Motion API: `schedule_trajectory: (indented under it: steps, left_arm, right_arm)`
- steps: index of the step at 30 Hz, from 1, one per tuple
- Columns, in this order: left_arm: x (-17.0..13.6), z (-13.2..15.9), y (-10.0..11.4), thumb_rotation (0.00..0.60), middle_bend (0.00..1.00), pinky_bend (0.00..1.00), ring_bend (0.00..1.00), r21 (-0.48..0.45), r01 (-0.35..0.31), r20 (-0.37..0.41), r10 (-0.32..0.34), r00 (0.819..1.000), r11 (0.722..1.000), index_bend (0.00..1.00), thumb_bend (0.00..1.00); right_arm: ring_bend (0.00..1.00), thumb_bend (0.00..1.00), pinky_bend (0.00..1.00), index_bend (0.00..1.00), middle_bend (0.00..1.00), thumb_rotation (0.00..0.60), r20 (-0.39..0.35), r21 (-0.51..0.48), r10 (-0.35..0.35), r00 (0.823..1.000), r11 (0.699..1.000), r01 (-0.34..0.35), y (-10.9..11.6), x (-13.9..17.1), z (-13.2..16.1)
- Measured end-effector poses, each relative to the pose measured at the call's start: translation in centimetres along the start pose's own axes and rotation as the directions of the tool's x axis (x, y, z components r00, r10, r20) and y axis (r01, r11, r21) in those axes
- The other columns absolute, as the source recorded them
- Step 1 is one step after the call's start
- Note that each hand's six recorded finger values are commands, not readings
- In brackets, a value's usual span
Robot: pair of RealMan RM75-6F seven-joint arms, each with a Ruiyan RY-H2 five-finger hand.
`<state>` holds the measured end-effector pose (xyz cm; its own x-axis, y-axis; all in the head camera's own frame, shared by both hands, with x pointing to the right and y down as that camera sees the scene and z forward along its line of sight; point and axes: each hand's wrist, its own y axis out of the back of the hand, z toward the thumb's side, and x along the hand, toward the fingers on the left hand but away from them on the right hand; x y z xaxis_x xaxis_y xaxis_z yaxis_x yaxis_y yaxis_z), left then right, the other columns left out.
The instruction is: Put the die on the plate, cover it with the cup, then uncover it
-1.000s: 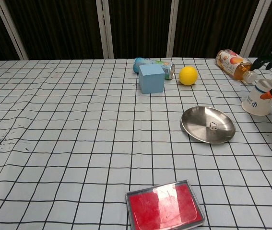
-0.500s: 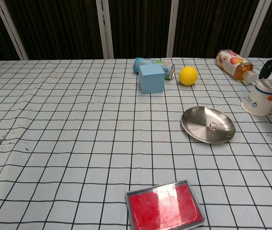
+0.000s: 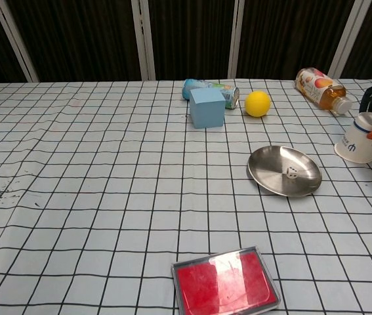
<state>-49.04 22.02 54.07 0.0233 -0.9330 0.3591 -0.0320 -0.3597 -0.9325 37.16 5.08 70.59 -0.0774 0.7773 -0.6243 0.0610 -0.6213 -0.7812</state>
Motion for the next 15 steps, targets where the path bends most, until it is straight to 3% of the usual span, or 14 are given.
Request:
schedule_trajectory:
  steps: [15]
  left_arm:
    - [0.0, 0.2, -0.2, 0.600, 0.00, 0.02, 0.00, -0.001, 0.009, 0.007, -0.009, 1.000, 1.000, 0.19, 0.29]
  right_arm:
    - [0.23, 0.23, 0.00, 0.47, 0.43, 0.600, -0.027, 0.026, -0.018, 0.999, 0.999, 0.019, 1.3, 0.6, 0.4]
